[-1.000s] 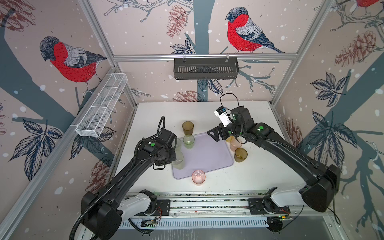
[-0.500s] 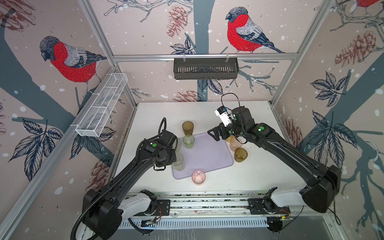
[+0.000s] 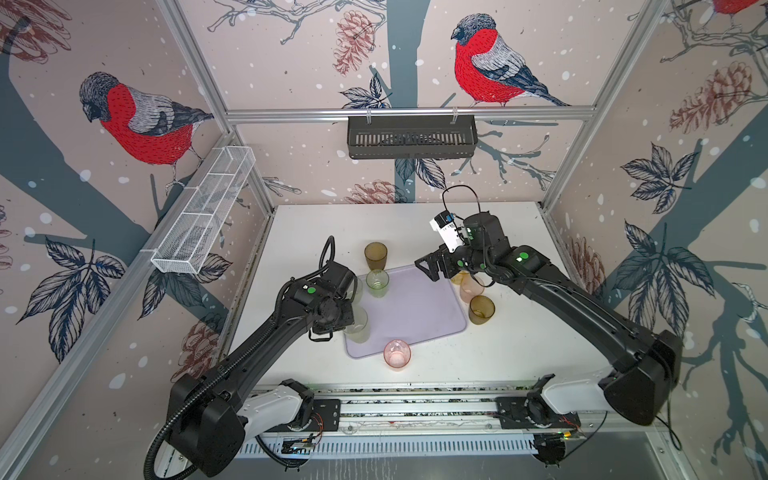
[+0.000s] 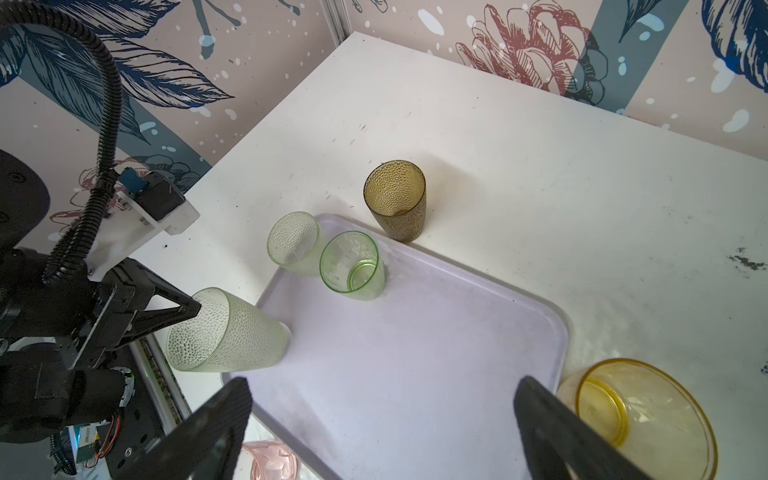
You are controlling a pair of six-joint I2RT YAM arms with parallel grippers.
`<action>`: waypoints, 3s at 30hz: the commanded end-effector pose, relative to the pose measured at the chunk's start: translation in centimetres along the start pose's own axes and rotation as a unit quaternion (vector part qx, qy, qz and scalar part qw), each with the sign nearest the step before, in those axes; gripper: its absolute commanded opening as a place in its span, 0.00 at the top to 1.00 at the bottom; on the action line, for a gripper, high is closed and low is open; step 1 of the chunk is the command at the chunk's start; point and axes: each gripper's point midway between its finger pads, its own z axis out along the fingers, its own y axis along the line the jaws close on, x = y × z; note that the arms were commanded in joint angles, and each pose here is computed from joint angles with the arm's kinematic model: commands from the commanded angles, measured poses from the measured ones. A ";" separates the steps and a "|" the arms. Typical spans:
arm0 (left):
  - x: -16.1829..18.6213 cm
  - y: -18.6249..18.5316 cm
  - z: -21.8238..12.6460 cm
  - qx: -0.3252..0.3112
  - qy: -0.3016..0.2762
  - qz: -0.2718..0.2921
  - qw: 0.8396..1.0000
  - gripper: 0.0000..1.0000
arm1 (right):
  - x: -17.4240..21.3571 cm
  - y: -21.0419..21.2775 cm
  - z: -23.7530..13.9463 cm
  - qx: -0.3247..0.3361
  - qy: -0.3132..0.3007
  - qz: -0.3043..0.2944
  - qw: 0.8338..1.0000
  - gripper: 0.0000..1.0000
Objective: Place the glasses into the tray
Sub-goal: 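Lower the tall pale green glass onto the tray and open the left gripper, then raise the open left gripper away from the placed glass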
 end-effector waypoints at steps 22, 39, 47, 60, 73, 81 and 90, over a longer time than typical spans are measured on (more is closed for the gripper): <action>-0.4 0.1 0.0 -0.016 -0.008 0.008 1.000 0.97 | -0.5 -0.1 -0.1 -0.001 -0.010 -0.004 1.000 0.00; -0.5 0.0 -0.3 -0.016 -0.011 0.007 1.000 0.78 | -0.7 -0.1 -0.1 -0.003 -0.014 -0.001 1.000 0.00; -0.7 -0.4 -1.0 -0.003 -0.021 -0.002 1.000 0.66 | -0.6 -0.1 -0.1 -0.003 -0.013 -0.001 1.000 0.00; -1.2 -0.4 -2.9 0.011 -0.045 -0.014 0.999 0.43 | -0.4 0.3 -0.1 -0.011 -0.009 0.003 1.000 0.00; -1.4 -0.9 -4.5 0.044 -0.074 -0.013 0.996 0.28 | 0.1 1.0 -0.3 -0.004 0.004 0.014 1.000 0.00; -1.7 -1.8 -6.1 0.070 -0.079 -0.014 0.994 0.25 | 0.6 0.8 -0.3 0.003 0.012 0.020 1.000 0.00; -2.5 -3.5 -7.2 0.109 -0.086 -0.017 0.990 0.21 | 0.1 0.7 1.2 0.011 0.022 0.027 0.999 0.00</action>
